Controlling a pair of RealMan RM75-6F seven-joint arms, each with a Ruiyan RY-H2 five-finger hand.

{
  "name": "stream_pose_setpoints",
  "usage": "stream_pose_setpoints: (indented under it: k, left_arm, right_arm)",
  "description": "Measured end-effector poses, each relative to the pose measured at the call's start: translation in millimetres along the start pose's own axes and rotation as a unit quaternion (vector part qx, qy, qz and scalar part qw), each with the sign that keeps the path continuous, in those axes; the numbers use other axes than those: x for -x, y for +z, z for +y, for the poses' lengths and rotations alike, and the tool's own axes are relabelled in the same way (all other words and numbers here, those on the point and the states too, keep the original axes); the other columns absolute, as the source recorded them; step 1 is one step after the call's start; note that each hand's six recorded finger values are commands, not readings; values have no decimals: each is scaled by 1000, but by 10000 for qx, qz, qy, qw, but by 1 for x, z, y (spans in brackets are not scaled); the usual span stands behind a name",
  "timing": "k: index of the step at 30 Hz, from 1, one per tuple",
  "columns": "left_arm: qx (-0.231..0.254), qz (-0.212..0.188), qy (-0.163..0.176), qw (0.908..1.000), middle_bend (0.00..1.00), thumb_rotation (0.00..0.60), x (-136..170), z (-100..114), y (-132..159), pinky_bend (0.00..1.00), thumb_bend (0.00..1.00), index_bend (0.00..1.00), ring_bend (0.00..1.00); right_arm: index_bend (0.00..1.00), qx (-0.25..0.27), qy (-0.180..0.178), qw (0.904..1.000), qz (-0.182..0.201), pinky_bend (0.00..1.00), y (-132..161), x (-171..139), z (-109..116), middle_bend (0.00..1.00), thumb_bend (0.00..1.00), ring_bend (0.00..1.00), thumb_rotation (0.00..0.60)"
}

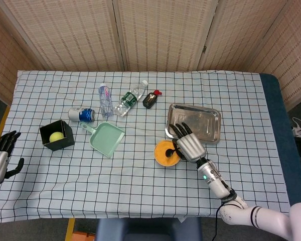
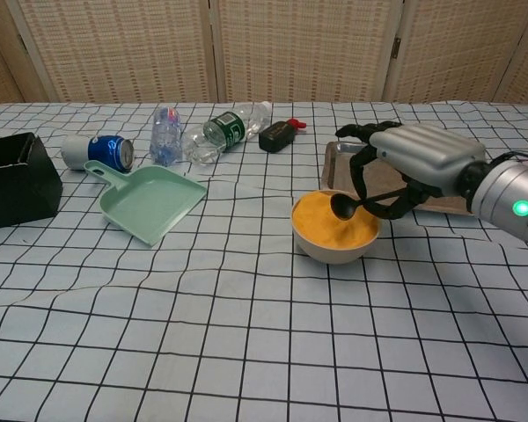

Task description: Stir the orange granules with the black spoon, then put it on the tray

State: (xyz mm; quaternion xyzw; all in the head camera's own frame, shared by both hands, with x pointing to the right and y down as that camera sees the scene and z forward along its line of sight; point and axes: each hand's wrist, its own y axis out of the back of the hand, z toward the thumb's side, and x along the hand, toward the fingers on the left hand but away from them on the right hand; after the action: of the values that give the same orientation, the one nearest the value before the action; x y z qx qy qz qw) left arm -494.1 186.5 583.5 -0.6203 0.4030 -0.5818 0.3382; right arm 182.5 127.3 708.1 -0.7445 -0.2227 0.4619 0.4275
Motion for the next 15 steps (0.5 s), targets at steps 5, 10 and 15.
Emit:
stream_pose_setpoints:
  k: [5,10,15]
  left_arm:
    - [22,-3,-23,10000,0,600,1,-1,-2,183,457,0,0]
    - [36,-2,8,10000,0,600,2,1,-2,183,458,0,0]
    - [26,-4,17,10000,0,600,2,1,-2,182,459,0,1]
  right_arm:
    - [430,-178,36,9998,15,0,6,4,-3,0,346,0,600]
    - [299,-237,53,9997,35,0,12,1,-2,0,347,0,600]
    - [272,-225,-91,9997,-7,0,8,-10,8,0,346,0,600]
